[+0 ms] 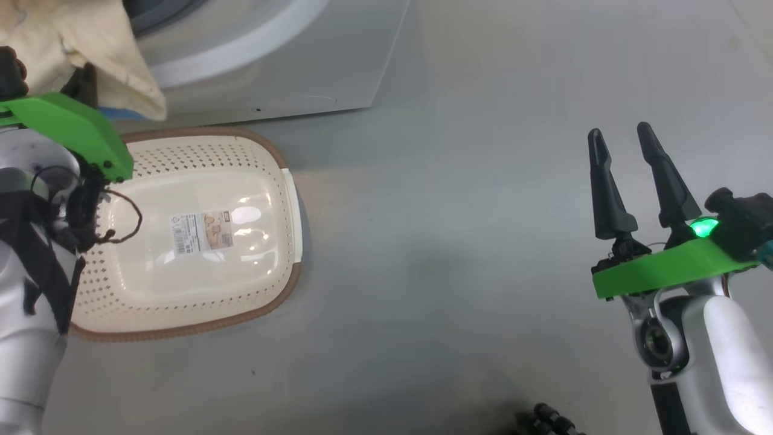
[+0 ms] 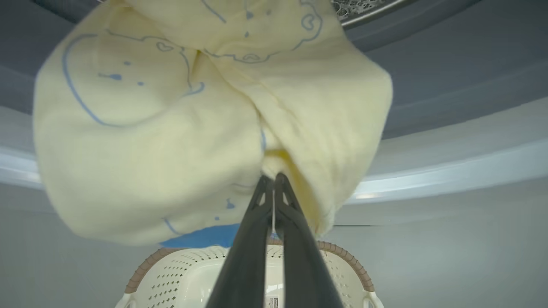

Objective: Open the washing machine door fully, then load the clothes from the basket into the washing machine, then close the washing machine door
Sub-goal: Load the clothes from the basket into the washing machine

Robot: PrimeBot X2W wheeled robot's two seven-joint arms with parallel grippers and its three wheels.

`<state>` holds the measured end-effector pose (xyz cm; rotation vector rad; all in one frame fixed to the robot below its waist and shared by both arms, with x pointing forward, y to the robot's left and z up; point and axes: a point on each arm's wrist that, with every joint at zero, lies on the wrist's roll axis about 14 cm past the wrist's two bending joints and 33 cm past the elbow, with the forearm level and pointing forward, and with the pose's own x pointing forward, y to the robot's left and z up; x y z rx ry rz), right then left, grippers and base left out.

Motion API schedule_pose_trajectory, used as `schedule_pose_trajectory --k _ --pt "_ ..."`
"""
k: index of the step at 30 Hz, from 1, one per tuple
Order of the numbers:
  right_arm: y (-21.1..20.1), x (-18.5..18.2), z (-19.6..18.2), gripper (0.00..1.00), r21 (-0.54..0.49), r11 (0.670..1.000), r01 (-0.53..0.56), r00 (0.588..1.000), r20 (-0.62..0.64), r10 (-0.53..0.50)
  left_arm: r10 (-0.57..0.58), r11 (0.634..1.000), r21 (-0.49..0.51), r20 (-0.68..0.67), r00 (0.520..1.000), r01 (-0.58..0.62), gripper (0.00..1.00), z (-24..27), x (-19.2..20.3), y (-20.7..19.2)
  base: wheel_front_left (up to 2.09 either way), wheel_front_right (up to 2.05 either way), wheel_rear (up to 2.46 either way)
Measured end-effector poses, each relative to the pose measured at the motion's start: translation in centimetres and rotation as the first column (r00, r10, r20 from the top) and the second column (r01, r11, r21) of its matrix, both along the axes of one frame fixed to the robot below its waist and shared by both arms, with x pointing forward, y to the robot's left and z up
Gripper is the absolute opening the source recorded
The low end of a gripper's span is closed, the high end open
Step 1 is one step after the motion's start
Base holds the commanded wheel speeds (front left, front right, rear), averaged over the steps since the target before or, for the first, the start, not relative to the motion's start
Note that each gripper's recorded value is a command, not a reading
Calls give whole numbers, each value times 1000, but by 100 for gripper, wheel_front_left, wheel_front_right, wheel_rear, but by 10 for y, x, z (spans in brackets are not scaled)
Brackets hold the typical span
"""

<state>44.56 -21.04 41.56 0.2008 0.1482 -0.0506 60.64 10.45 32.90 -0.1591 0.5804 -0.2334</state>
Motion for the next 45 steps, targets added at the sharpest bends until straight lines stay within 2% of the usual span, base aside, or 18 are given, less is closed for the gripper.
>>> schedule_pose_trajectory --k 4,13,20,33,38,45 --pt "5 2 2 100 9 1000 -14 1000 4 14 -20 1000 19 40 999 20 0 25 -1 7 0 0 0" --pt "6 0 -7 100 7 1000 -18 1000 -20 18 10 997 78 164 986 -23 0 98 29 37 0 0 0" --pt "-3 0 -12 100 3 1000 9 1000 -24 -9 21 994 105 155 988 -38 0 103 60 42 0 0 0" --pt "-22 -5 -37 100 1 998 65 995 -76 -65 75 984 138 250 965 -112 0 89 130 57 0 0 0" --pt "-29 -9 -46 100 -7 996 83 991 -101 -84 99 983 114 330 939 -144 0 87 156 56 0 0 0" --pt "-37 -15 -58 100 -25 994 103 984 -142 -106 145 975 84 465 873 -206 0 93 184 59 0 0 0"
